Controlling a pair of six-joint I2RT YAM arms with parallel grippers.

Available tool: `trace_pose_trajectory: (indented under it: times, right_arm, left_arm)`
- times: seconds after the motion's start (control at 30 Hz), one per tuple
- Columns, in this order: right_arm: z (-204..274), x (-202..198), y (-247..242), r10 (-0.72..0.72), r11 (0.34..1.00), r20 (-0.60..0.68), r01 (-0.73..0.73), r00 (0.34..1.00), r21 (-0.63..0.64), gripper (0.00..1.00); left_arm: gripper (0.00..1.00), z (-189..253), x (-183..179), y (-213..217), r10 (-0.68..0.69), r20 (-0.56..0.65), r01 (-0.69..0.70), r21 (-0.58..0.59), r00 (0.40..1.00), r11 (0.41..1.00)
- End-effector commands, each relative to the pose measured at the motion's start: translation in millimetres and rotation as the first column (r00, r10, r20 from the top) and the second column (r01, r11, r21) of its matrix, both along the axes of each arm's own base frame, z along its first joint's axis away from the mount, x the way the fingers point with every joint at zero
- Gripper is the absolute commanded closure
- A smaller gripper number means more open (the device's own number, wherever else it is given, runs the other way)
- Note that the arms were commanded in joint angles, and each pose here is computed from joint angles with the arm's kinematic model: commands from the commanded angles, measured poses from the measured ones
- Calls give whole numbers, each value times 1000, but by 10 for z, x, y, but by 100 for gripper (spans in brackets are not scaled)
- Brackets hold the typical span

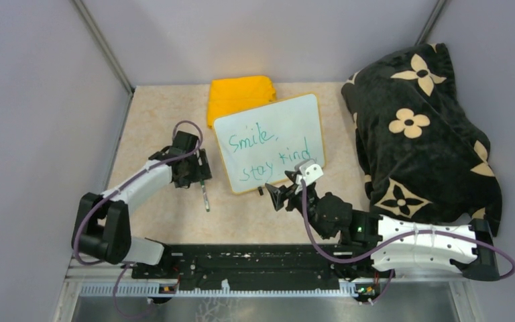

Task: Write a sentence on the whiteboard
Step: Place the whiteboard marker at the center of the board, then reset both arms

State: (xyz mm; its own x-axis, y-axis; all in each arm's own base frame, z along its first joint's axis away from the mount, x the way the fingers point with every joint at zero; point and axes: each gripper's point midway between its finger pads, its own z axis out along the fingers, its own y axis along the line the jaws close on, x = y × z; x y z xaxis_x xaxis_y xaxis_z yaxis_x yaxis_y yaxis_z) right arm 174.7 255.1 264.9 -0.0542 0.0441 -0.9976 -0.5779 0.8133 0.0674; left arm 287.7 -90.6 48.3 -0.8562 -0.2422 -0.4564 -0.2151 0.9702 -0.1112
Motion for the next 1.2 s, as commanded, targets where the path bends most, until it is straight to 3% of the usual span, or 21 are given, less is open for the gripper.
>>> trace_pose_trajectory:
  times: [0.0, 0.03, 0.17, 0.37, 0.43, 0.5, 0.63, 0.83, 0.93, 1.07, 1.17]
  right_arm:
    - [408, 17, 9, -12, 992, -11, 13, 1000, 124, 35]
    - [409, 51, -18, -43, 990, -25, 46, 999, 131, 34]
    - [464, 194, -92, -182, 976, -72, 189, 981, 109, 27]
    - [625, 368, -8, -341, 930, -119, 353, 933, 103, 20]
    - [645, 421, 36, -380, 914, -115, 391, 918, 108, 11]
    - [637, 463, 96, -383, 914, -108, 394, 917, 103, 2]
    - [587, 574, 250, -366, 929, -118, 370, 923, 12, 1]
    - [442, 843, 262, -422, 901, -154, 394, 894, -182, 1]
    - [281, 1095, 128, -480, 873, -256, 430, 839, -229, 1]
    - [35, 1415, -277, -459, 873, -487, 478, 743, -93, 2]
    - [-131, 1515, -799, -450, 816, -583, 577, 677, 40, 6]
  left_arm:
    - [7, 421, 53, -37, 12, 119, -5, -61, 993, 998]
    - [2, 525, 64, -46, 19, 159, -7, -80, 987, 997]
    - [1, 866, 67, -7, 94, 265, -60, -133, 960, 989]
    - [1, 1180, 15, 20, 248, 292, -180, -240, 924, 954]
    - [1, 1289, -27, -9, 286, 294, -198, -296, 912, 935]
    - [1, 1355, -67, 25, 359, 297, -251, -345, 885, 904]
    - [1, 1440, -146, 96, 446, 331, -292, -421, 832, 859]
    - [1, 1566, -142, -9, 307, 423, -131, -397, 852, 908]
    - [1, 1641, -90, -108, 174, 489, 5, -342, 855, 940]
    - [1, 1756, -9, -62, 88, 564, 66, -247, 821, 967]
    - [1, 1938, 35, 3, 57, 607, 75, -189, 793, 979]
